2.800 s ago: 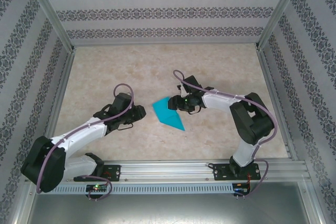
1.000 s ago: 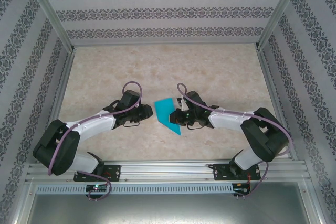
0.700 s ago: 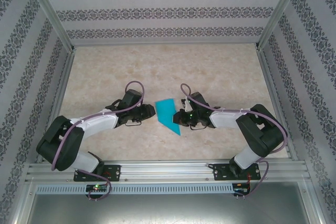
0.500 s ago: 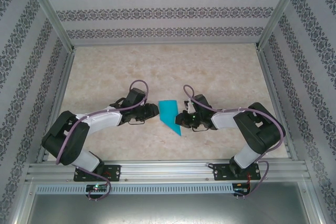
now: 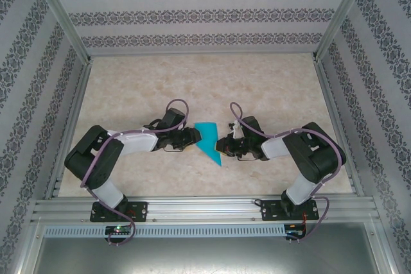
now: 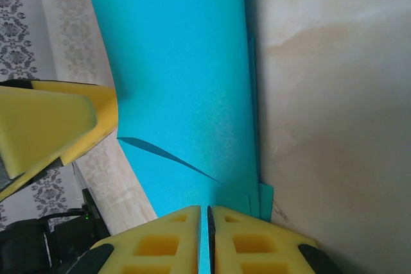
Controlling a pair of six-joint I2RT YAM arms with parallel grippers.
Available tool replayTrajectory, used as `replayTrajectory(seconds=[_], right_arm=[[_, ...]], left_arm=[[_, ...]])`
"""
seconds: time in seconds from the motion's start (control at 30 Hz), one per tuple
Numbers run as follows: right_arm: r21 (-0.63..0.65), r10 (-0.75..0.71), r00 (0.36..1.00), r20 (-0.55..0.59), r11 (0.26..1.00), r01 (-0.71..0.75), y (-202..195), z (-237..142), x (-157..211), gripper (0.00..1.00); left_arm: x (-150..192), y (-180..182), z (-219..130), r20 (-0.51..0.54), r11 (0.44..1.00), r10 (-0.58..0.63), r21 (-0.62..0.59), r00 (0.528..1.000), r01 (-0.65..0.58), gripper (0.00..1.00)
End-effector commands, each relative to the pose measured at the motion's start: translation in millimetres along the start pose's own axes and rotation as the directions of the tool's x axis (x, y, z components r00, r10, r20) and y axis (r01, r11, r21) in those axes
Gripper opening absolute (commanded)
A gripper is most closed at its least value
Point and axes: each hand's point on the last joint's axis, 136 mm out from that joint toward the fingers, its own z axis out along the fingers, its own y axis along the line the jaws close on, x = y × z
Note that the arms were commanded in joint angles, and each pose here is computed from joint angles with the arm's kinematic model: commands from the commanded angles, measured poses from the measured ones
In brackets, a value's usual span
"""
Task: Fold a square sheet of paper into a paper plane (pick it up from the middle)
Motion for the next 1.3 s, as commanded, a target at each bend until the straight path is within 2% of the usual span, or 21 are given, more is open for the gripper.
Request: replayTrajectory(seconds=[0.0,0.17,0.33,0.83,1.17,1.27], right_arm=[[0.105,0.03,0.999,0.043,0.994,-0.035,-35,5,-1,0.13],[0.108,0.039,0.998,0.04,0.993,-0.043,-39,4,-1,0.13],[0.111,0.039,0.998,0.039,0.993,-0.043,-41,5,-2,0.13],[0.114,0.022,1.0,0.015,0.993,-0.023,-45,6,-3,0.14],[0.115,0.021,1.0,0.007,0.993,-0.022,-46,7,-3,0.14],[0.112,0.02,1.0,0.002,0.993,-0.02,-46,8,-4,0.14]], left_arm=[[-5,-26,5,0.008,0.997,0.009,0.071,1.0,-0.009,0.45],[-6,-34,14,0.007,0.995,0.013,0.098,1.0,-0.014,0.44],[-10,-50,13,0.01,0.988,0.042,0.147,0.999,-0.043,0.38],[-24,-54,18,-0.002,0.982,0.063,0.18,0.998,-0.062,0.42],[-35,-57,26,-0.066,0.97,0.059,0.24,0.996,-0.042,0.4],[-35,-59,32,-0.098,0.964,0.067,0.263,0.993,-0.04,0.37]])
